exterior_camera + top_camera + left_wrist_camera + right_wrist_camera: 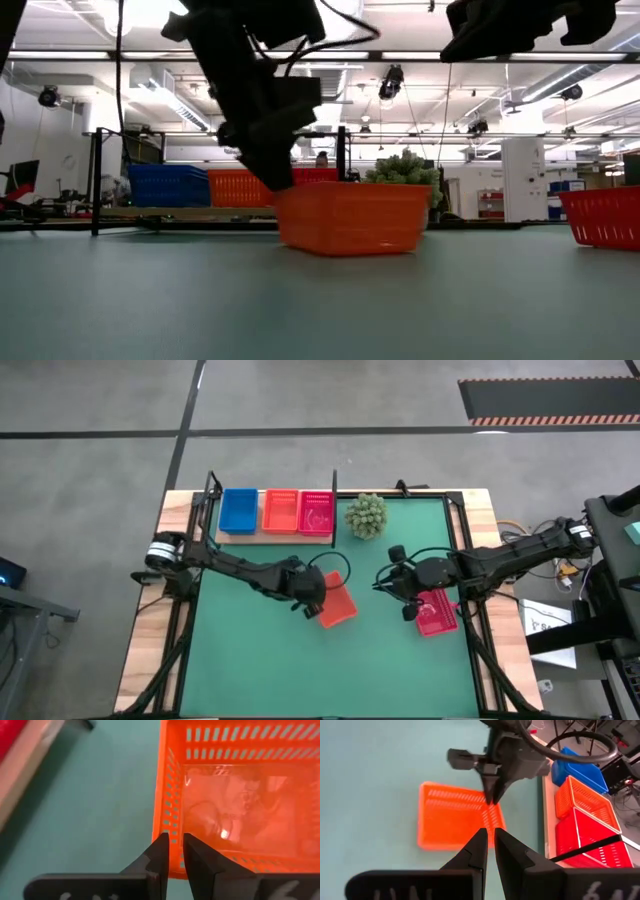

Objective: Stack baskets on shelf by color
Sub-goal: Stack the orange bin on the orange bin on the shelf

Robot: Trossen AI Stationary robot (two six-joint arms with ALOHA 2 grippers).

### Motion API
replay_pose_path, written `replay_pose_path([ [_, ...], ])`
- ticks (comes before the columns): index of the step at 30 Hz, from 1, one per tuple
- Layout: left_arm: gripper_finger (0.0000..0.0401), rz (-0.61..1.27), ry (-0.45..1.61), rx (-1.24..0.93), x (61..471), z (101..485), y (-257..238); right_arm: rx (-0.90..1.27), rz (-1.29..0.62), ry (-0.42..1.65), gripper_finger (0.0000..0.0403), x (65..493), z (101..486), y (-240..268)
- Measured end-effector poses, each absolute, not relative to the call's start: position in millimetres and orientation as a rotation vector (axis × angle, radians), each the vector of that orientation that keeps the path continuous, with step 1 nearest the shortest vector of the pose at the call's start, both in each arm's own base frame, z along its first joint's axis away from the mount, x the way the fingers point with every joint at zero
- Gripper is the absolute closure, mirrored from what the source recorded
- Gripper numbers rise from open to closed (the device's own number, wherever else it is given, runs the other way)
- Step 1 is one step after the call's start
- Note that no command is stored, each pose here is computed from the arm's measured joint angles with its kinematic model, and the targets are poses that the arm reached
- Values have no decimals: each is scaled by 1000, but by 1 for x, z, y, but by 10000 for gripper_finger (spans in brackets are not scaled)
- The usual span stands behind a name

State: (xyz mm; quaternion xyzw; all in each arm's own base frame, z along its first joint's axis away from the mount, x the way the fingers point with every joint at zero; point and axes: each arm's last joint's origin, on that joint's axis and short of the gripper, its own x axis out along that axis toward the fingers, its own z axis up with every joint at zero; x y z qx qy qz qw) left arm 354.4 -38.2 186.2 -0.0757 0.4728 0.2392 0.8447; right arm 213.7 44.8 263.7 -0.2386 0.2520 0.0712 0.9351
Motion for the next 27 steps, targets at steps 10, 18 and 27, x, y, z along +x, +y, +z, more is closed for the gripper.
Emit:
replay_pose_path([
  [10,361,472,955,-204,344,226,-28,-495,148,520,376,213,263,45],
  [18,361,246,744,-266,362,250,-95,-498,149,521,376,214,262,45],
  [27,360,218,788,-228,377,210,-120,-501,152,526,376,215,261,45],
])
